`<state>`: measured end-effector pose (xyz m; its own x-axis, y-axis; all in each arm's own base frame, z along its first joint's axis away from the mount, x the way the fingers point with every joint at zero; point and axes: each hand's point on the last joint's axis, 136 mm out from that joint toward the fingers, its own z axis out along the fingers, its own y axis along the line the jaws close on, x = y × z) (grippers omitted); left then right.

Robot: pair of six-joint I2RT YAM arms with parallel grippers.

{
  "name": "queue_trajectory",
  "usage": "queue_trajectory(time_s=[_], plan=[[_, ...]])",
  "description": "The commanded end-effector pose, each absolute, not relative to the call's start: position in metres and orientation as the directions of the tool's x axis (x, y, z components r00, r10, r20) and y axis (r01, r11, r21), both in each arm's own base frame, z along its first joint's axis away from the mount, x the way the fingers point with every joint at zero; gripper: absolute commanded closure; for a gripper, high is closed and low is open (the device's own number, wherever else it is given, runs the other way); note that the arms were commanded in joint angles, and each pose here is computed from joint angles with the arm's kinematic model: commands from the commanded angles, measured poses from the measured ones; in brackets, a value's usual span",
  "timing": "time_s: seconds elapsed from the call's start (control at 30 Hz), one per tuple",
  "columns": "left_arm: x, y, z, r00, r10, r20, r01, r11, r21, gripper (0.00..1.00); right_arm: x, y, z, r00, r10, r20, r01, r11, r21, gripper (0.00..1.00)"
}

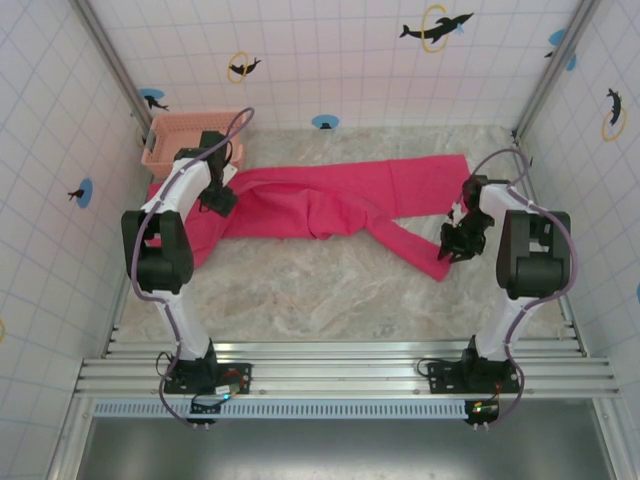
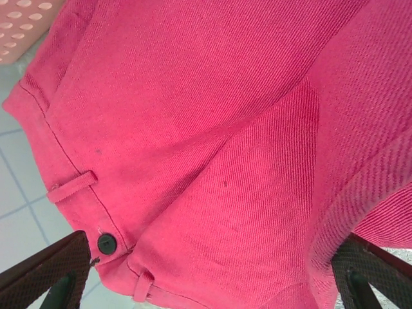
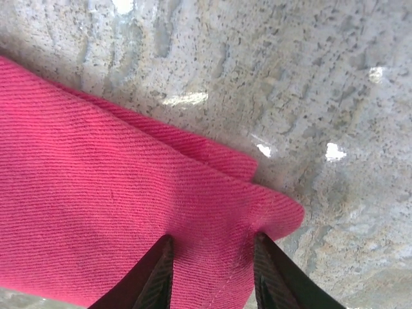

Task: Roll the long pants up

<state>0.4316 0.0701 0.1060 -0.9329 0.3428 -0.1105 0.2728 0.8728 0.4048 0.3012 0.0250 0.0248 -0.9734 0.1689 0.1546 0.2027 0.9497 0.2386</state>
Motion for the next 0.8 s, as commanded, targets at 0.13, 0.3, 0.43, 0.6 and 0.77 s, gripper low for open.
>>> queue_trajectory(time_s=[0.13,0.3,0.43,0.6,0.77], plan=[[0.426,0.070,0.111,-0.933,0.340,-0.117,0.271,0.879,0.392,0.03,0.311,0.022,0.013,-0.966,0.198,0.166,0.233,0.946,0.225,0.86],[0.424,0.070,0.113,-0.933,0.342,-0.113,0.273,0.877,0.396,0.03,0.331,0.015,0.030,-0.975,0.212,0.071,0.222,0.955,0.199,1.00],[0.424,0.074,0.114,-0.935,0.338,-0.105,0.269,0.871,0.412,0.03,0.358,-0.002,0.078,-0.967,0.233,-0.102,0.219,0.966,0.136,1.00],[0.427,0.078,0.122,-0.938,0.330,-0.103,0.256,0.864,0.434,0.03,0.398,-0.032,0.161,-0.899,0.235,-0.369,0.239,0.970,0.035,1.00],[0.440,0.088,0.131,-0.946,0.307,-0.102,0.222,0.845,0.486,0.03,0.447,-0.046,0.205,-0.817,0.229,-0.530,0.268,0.964,0.005,1.00]])
